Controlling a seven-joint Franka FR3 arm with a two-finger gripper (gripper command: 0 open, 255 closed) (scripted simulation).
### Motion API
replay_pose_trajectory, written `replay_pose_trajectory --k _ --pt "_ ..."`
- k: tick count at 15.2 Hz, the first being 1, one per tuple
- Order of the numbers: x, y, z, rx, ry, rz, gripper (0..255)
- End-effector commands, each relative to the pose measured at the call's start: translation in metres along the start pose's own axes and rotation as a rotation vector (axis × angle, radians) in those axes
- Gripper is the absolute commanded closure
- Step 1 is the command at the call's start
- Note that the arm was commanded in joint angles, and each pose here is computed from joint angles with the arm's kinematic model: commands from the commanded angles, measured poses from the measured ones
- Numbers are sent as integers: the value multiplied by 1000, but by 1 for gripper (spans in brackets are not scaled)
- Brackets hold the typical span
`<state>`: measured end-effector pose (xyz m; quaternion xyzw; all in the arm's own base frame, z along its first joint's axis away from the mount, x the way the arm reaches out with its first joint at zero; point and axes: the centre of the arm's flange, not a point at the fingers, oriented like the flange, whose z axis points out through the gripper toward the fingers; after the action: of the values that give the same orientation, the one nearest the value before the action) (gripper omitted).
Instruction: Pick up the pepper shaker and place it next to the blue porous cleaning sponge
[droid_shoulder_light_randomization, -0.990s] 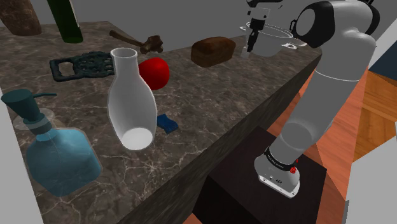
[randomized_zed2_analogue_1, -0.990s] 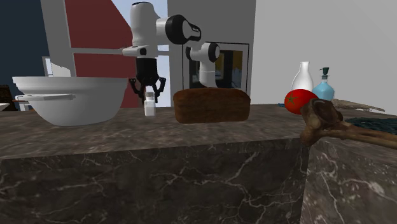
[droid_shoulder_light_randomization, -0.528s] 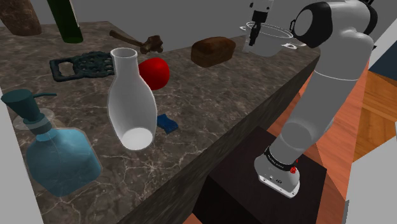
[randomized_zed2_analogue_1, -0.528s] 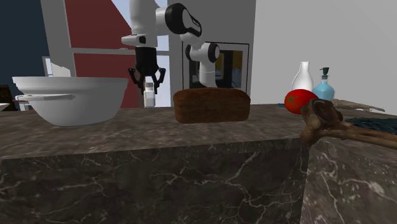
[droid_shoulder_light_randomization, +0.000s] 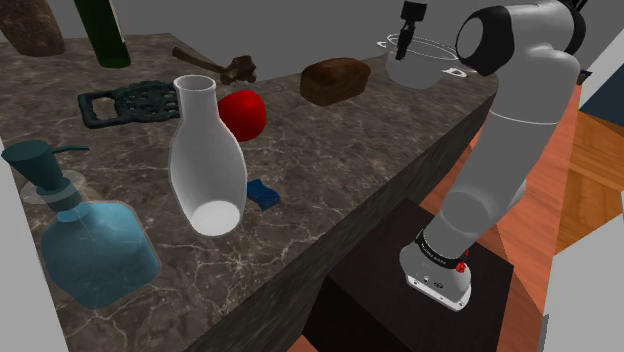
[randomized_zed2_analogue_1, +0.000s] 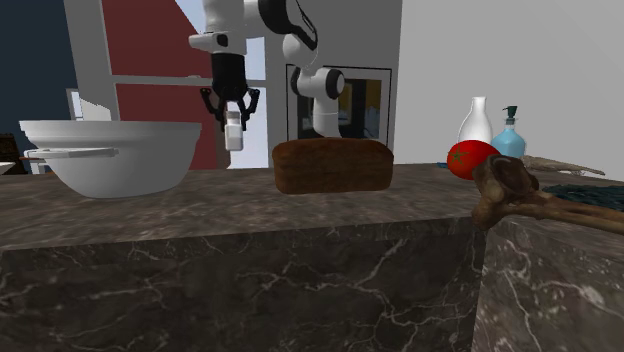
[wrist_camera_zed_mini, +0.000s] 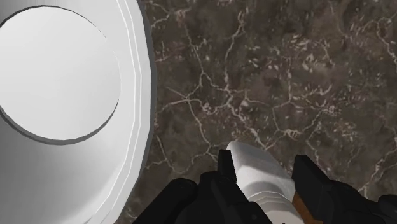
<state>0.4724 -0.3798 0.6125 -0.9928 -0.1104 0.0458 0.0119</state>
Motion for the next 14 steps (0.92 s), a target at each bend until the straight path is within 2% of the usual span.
replay_pose_trajectory --k 1,14 --pt "-2 0 -10 1 0 0 255" --pt "-8 -2 -74 1 0 0 255"
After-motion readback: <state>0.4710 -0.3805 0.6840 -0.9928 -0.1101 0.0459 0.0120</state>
